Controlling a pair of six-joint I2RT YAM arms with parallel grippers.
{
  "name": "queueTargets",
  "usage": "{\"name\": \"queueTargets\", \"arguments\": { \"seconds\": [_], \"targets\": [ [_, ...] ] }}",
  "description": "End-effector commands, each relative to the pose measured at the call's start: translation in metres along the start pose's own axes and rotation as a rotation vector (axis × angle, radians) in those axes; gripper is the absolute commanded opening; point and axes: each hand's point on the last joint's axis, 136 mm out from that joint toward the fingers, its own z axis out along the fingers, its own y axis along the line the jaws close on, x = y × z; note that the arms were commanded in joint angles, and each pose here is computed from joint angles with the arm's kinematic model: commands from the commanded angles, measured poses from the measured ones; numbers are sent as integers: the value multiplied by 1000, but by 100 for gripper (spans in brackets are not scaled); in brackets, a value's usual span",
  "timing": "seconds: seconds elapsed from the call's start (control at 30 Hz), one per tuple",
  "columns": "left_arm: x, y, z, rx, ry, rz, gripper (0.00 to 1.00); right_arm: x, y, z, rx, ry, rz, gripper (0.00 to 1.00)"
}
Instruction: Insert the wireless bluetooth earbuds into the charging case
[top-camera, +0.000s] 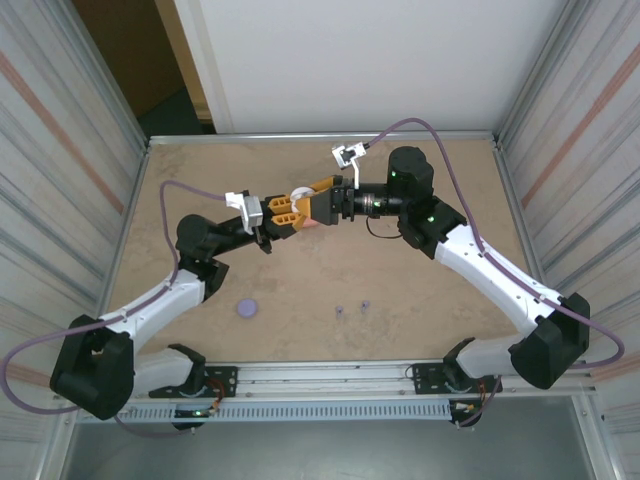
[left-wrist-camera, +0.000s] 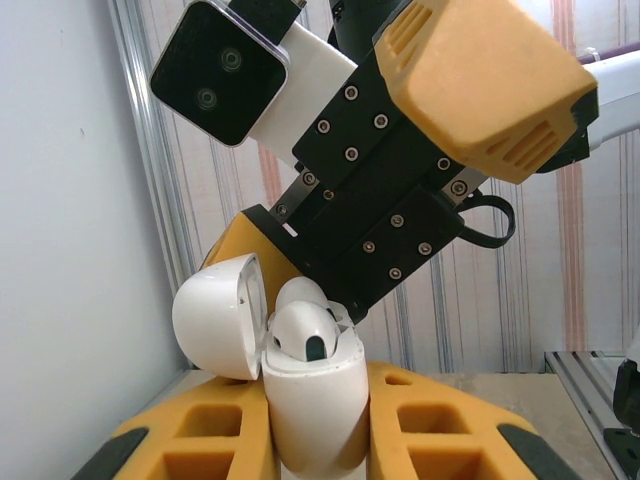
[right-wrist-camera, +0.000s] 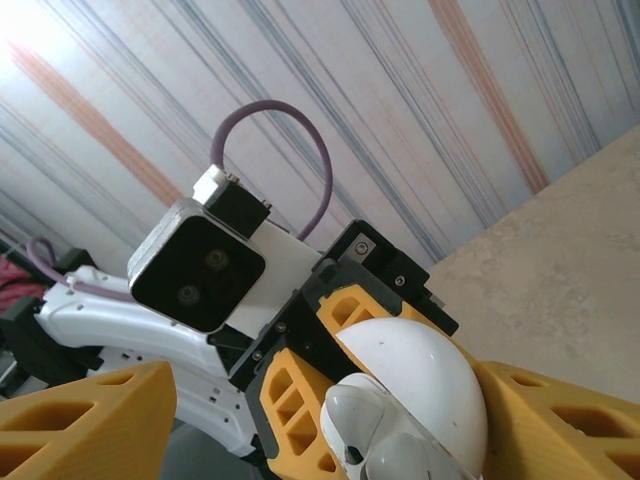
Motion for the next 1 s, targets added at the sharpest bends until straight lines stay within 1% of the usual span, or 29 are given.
{"name": "queueTargets", "arguments": {
  "seconds": [0.0, 0.53, 0.77, 0.97],
  "targets": [
    [-7, 5, 5, -9, -13, 7, 0, -8, 31, -5, -66, -5, -81, 74],
    [-5, 7, 6, -14, -8, -4, 0, -3, 43, -12, -83, -12, -167, 74],
    [-6, 7, 6, -14, -9, -3, 0, -2, 38, -12, -57, -11, -159, 74],
    [-7, 7, 6, -15, -10, -5, 0, -4, 28, -17, 30, -31, -160, 75]
  ]
}}
